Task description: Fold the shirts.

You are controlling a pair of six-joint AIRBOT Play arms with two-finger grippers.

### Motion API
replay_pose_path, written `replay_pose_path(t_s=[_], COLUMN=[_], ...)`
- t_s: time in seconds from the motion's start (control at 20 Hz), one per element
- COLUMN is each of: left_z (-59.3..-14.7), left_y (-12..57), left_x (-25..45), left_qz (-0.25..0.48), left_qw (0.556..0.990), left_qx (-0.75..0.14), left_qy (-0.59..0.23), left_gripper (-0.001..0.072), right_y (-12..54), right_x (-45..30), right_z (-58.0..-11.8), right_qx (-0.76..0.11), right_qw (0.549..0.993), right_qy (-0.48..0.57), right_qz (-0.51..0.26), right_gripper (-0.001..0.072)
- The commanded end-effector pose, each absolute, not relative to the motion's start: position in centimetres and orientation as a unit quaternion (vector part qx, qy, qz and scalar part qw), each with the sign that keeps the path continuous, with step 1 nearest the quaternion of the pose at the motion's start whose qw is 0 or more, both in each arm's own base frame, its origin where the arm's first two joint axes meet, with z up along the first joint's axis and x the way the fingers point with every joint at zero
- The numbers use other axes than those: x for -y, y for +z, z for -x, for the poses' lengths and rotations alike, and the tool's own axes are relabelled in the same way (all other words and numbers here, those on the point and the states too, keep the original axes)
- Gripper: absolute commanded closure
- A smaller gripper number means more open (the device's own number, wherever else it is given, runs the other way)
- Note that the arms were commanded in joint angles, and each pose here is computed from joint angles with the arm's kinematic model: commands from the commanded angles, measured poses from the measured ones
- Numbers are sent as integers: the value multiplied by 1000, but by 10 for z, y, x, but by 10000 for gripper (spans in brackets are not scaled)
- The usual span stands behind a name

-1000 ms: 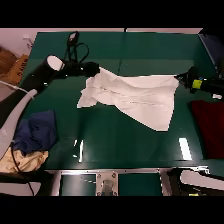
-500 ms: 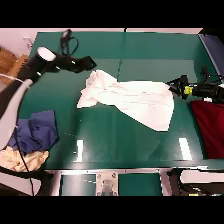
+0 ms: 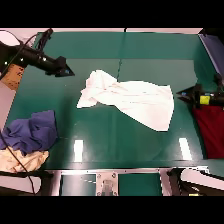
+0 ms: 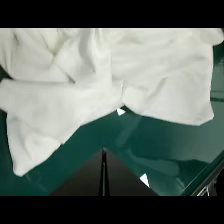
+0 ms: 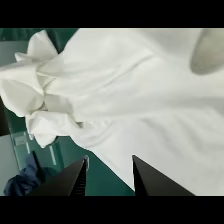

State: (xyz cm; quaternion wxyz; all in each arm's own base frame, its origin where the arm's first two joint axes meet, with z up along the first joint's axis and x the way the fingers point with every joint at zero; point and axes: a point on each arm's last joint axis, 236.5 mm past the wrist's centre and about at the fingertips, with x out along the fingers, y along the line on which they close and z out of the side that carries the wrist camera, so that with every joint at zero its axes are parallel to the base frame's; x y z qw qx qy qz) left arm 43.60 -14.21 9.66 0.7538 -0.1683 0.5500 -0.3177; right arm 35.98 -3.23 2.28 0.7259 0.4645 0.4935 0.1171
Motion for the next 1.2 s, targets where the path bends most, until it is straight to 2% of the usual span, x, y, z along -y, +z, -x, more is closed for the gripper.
replay_pose_path(t_s=[0.0, 0.1, 0.15, 0.2, 0.25, 0.3, 0.5, 0.8, 0.85, 0.95, 1.0, 1.05, 1.1, 1.15], left_z=[-400, -384, -379, -374, -370, -367, -370, -392, -400, -416, -420, -419, -416, -413], left_y=[74, 49, 35, 18, 2, -13, -62, -100, -101, -95, -93, -90, -86, -78], left_x=[121, 115, 115, 114, 113, 113, 110, 157, 161, 161, 160, 162, 168, 174], left_qz=[147, 147, 156, 167, 184, 197, 238, 279, 285, 301, 305, 300, 293, 285], left_qw=[748, 748, 745, 738, 732, 731, 750, 750, 758, 772, 776, 775, 771, 766], left_qx=[-582, -591, -597, -607, -617, -618, -596, -571, -558, -532, -526, -526, -529, -530], left_qy=[-284, -263, -252, -242, -224, -213, -160, -183, -182, -174, -171, -181, -200, -224], left_gripper=[683, 682, 639, 324, 145, 146, 146, 147, 147, 149, 249, 389, 639, 683], right_y=[1, -25, -38, -52, -66, -78, -108, -110, -109, -107, -106, -104, -100, -94], right_x=[62, 67, 66, 59, 51, 44, 20, -32, -39, -49, -51, -53, -53, -53], right_z=[-309, -278, -269, -261, -253, -246, -238, -276, -281, -290, -293, -295, -298, -302], right_qx=[-512, -529, -533, -539, -547, -554, -569, -560, -559, -558, -559, -559, -557, -556], right_qw=[722, 706, 701, 690, 678, 670, 667, 665, 662, 660, 662, 665, 667, 669], right_qy=[25, -27, -44, -49, -54, -59, -67, -6, 5, 23, 28, 33, 38, 47], right_qz=[-466, -470, -472, -481, -487, -491, -477, -494, -499, -503, -498, -494, -493, -492], right_gripper=[382, 380, 378, 366, 290, 268, 271, 295, 335, 505, 588, 666, 695, 696])
